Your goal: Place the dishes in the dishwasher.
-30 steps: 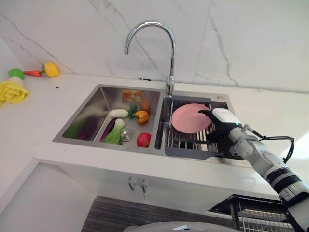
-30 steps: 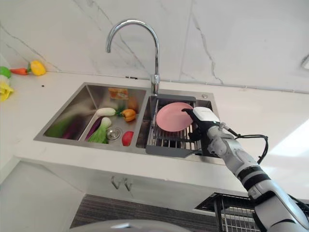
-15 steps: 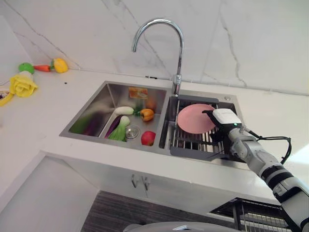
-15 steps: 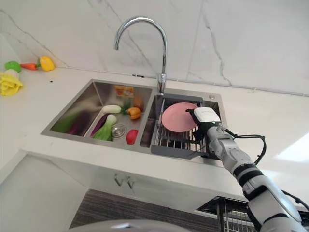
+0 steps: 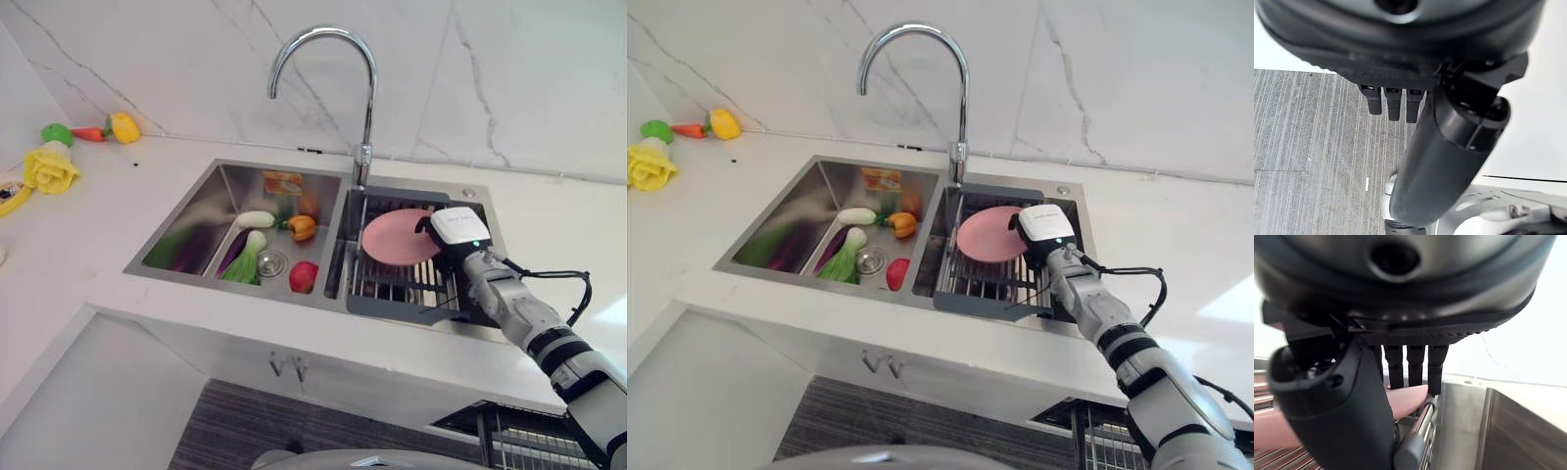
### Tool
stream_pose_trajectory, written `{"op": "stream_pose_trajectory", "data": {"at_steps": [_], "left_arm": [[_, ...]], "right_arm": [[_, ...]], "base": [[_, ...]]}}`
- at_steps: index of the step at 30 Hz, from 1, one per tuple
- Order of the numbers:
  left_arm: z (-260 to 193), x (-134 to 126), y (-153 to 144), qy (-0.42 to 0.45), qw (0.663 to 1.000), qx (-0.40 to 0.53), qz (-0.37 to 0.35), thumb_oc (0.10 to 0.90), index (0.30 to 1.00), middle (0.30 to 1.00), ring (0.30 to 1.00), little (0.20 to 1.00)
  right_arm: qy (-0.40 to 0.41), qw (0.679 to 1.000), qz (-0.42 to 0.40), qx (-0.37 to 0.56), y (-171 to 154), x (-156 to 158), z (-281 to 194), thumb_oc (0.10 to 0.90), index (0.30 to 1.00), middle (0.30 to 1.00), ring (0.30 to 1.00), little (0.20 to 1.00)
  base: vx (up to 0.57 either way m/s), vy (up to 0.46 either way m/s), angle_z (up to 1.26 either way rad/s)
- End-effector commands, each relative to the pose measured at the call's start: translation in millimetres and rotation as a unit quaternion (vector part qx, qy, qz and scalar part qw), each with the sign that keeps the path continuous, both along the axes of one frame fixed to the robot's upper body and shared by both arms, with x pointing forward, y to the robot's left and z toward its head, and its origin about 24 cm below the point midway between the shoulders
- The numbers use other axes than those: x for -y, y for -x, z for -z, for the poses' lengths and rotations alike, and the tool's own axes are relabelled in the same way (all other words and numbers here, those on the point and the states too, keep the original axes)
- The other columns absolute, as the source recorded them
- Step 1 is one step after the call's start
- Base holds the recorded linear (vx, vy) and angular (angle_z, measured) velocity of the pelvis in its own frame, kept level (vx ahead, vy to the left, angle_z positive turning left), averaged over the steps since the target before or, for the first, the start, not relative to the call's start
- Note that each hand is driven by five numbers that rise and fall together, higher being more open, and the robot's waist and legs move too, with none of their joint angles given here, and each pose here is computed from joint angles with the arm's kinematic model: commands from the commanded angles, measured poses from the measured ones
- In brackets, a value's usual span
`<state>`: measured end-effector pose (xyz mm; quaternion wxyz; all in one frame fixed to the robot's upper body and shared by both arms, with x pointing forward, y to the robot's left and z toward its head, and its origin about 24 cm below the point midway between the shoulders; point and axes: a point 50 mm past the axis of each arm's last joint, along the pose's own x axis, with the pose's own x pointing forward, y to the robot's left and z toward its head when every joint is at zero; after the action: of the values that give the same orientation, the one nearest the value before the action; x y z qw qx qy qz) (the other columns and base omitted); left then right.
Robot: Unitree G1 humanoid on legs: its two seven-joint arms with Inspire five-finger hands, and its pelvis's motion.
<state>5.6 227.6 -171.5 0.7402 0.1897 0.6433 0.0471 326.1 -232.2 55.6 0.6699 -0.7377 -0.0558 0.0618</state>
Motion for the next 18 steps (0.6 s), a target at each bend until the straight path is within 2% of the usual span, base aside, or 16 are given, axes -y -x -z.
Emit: {"op": "stream_pose_trajectory", "data": {"at_steps": [1,5,7,13,18], "left_arm": [[-3,-14,-12,-0.034,0.997,-0.001,0.065,0.800,0.900,0.900,0.900,0.900],[-3,-15,-10,-0.040,0.997,-0.007,0.073,0.800,0.900,0.900,0.900,0.900],[-3,-17,-6,-0.049,0.995,-0.021,0.087,0.800,0.900,0.900,0.900,0.900],[-3,-16,-5,-0.053,0.994,-0.025,0.089,0.800,0.900,0.900,0.900,0.900],[-3,-17,-3,-0.062,0.994,-0.029,0.080,0.800,0.900,0.900,0.900,0.900]], "right_arm": [[0.005,0.988,-0.077,0.134,-27,-34,-59,0.400,0.300,0.300,0.300,0.300],[0.004,0.986,-0.085,0.142,-27,-38,-61,0.400,0.300,0.300,0.300,0.300],[-0.010,0.982,-0.113,0.149,-25,-54,-63,0.400,0.300,0.300,0.300,0.300],[-0.034,0.975,-0.147,0.161,-22,-70,-69,0.400,0.300,0.300,0.300,0.300],[-0.086,0.960,-0.163,0.210,-16,-75,-95,0.400,0.300,0.300,0.300,0.300]], "base": [[0.00,0.000,0.00],[0.00,-0.006,-0.03],[0.00,0.000,0.00],[0.00,0.000,-0.01],[0.00,0.000,0.00]]}}
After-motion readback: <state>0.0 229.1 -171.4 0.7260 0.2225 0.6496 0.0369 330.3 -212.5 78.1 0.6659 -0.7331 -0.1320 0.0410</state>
